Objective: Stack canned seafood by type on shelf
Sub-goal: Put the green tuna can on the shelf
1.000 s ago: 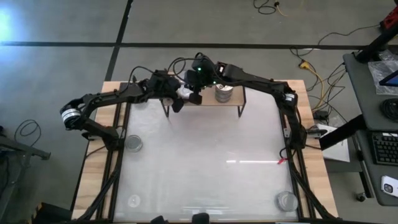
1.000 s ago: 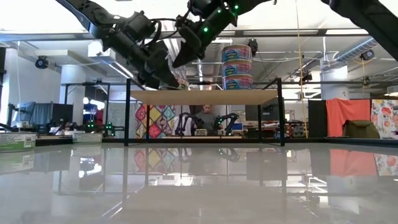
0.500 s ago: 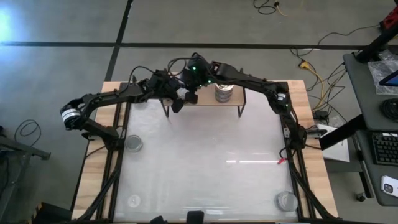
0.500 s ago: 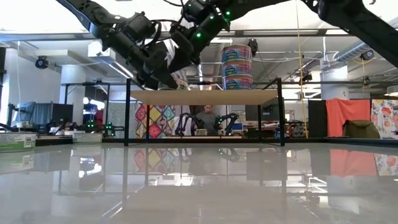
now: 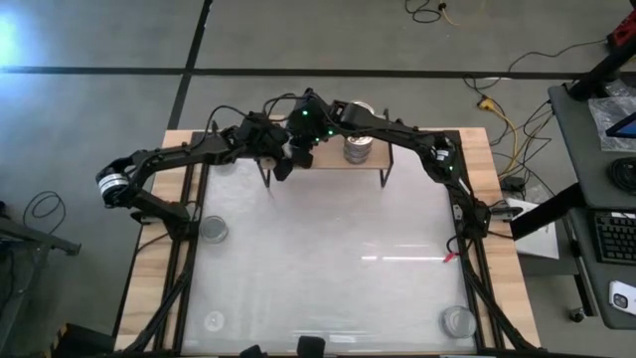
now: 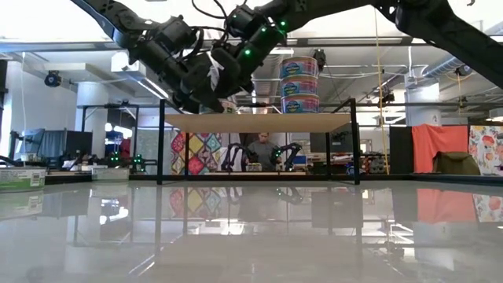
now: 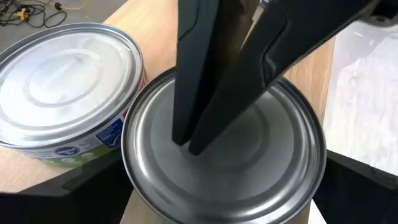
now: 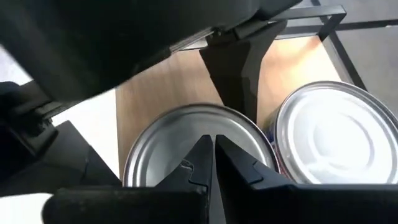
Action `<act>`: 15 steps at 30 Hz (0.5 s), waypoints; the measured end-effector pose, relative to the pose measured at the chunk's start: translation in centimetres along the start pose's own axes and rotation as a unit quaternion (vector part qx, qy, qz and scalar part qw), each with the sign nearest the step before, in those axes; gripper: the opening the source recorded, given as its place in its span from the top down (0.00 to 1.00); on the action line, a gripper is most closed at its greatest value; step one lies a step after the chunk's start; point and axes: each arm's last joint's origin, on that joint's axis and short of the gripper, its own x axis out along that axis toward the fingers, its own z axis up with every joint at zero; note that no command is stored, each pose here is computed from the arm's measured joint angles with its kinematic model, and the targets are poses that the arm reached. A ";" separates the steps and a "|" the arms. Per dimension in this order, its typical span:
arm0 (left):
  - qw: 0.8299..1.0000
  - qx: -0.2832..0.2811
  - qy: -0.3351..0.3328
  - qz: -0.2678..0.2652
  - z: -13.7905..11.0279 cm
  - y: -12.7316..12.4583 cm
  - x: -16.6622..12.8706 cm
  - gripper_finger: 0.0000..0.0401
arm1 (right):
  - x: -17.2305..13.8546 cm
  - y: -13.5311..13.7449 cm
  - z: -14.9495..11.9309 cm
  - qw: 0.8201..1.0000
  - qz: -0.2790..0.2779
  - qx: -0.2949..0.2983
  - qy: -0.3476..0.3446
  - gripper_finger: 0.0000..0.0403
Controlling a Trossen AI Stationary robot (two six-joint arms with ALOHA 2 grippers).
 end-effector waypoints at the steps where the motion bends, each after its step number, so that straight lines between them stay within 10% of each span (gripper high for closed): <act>1: 1.000 0.000 0.001 0.000 0.0 0.0 0.0 0.00 | 0.0 0.0 0.0 1.000 0.000 0.001 0.001 0.97; 15: 0.999 0.039 0.013 -0.001 0.4 0.0 -0.2 0.00 | 0.3 0.2 -0.6 1.000 0.005 0.004 0.018 0.97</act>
